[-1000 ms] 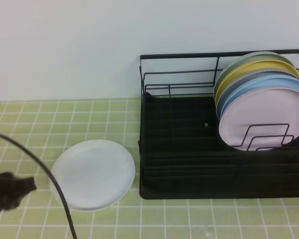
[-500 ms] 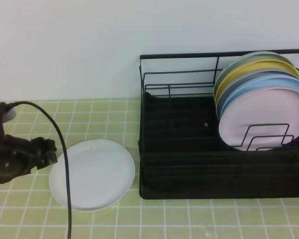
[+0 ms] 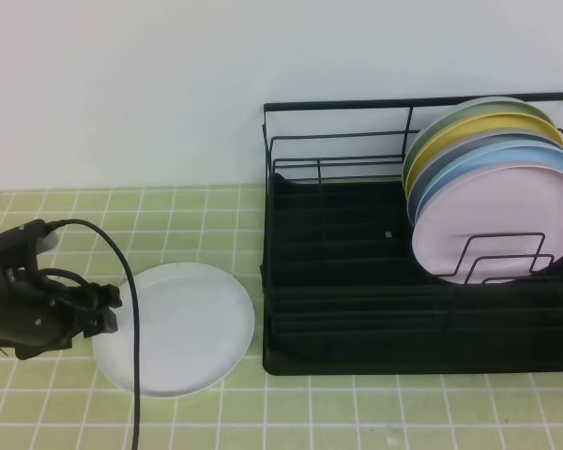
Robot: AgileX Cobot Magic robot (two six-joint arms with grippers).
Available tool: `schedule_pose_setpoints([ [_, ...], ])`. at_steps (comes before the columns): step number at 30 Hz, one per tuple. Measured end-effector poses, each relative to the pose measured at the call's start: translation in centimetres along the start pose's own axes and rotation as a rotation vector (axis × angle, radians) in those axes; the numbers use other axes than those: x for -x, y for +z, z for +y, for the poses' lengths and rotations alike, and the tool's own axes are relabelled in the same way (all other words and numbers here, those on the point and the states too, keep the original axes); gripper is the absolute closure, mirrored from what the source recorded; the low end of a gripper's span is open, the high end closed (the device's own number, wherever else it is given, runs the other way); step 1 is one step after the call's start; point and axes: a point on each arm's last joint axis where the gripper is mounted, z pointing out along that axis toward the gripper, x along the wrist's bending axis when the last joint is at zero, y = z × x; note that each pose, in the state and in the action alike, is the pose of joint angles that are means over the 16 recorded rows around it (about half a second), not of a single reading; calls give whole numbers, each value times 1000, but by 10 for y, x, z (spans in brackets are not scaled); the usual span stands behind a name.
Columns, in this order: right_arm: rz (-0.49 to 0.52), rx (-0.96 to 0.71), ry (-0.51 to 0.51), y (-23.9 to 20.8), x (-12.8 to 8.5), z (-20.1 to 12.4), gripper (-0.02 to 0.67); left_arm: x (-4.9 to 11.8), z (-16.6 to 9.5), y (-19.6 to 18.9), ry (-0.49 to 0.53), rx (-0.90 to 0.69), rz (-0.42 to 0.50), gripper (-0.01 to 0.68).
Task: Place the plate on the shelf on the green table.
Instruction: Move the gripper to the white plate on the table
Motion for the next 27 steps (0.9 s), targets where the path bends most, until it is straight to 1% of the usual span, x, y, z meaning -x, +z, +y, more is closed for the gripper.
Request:
schedule_pose_setpoints([
  [14,1,-5,0,0,0,0,651,-1,0,4,51,0,7,214],
  [27,2,-10,0,0,0,-1,651,-2,-1,10,56,-9,5,215],
])
